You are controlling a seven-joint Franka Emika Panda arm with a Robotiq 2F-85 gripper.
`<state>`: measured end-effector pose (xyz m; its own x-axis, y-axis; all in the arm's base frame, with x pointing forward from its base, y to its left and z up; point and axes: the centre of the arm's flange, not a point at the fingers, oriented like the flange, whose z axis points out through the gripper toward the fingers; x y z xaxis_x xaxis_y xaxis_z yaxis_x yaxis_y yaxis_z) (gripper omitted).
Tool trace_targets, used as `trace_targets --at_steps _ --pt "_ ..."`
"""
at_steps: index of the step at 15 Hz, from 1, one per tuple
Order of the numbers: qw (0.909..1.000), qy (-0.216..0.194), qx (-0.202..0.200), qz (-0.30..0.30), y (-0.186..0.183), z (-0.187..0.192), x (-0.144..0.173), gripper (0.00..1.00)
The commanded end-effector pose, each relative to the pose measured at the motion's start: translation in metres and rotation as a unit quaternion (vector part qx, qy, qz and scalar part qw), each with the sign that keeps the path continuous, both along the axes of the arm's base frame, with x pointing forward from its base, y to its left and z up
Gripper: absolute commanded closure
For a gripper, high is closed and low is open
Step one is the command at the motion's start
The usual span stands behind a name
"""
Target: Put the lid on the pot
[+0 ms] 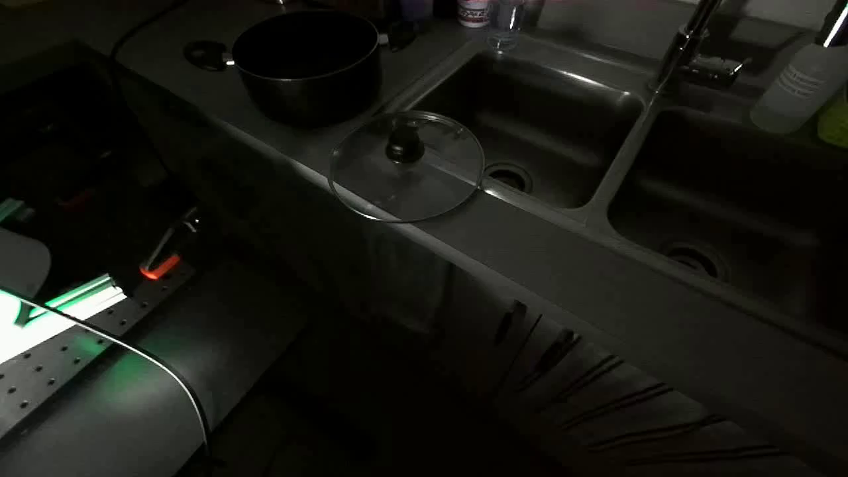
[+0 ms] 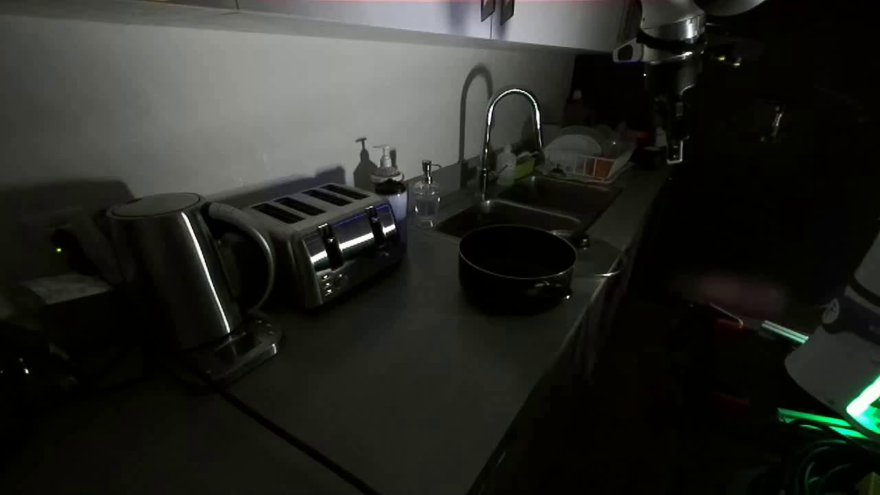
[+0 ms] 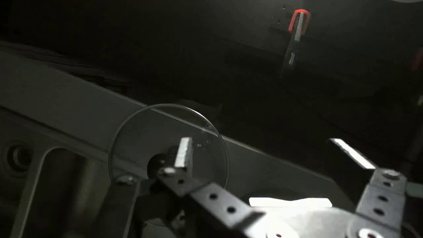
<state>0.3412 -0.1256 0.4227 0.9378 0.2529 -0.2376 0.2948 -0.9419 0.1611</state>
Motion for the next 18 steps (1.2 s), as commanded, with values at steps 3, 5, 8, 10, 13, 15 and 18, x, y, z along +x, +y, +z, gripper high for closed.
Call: trace_targets --at_steps 3,5,8,10,13,15,18 --pt "1.0000 0.000 0.000 0.000 0.000 0.000 0.000 0.00" --pt "1.0000 0.000 0.000 0.000 0.000 0.000 0.000 0.00" --pt "1.0000 0.003 0.003 -0.001 -0.002 -0.008 0.006 0.00" --pt "0.9999 0.012 0.009 -0.003 -0.007 -0.021 0.012 0.00" --pt "0.9991 0.026 0.030 -0.013 -0.020 -0.048 0.021 0.00" --pt "0.9981 0.033 0.045 -0.027 -0.031 -0.069 0.026 0.00" --pt "0.9955 0.046 0.064 -0.054 -0.048 -0.102 0.032 0.00"
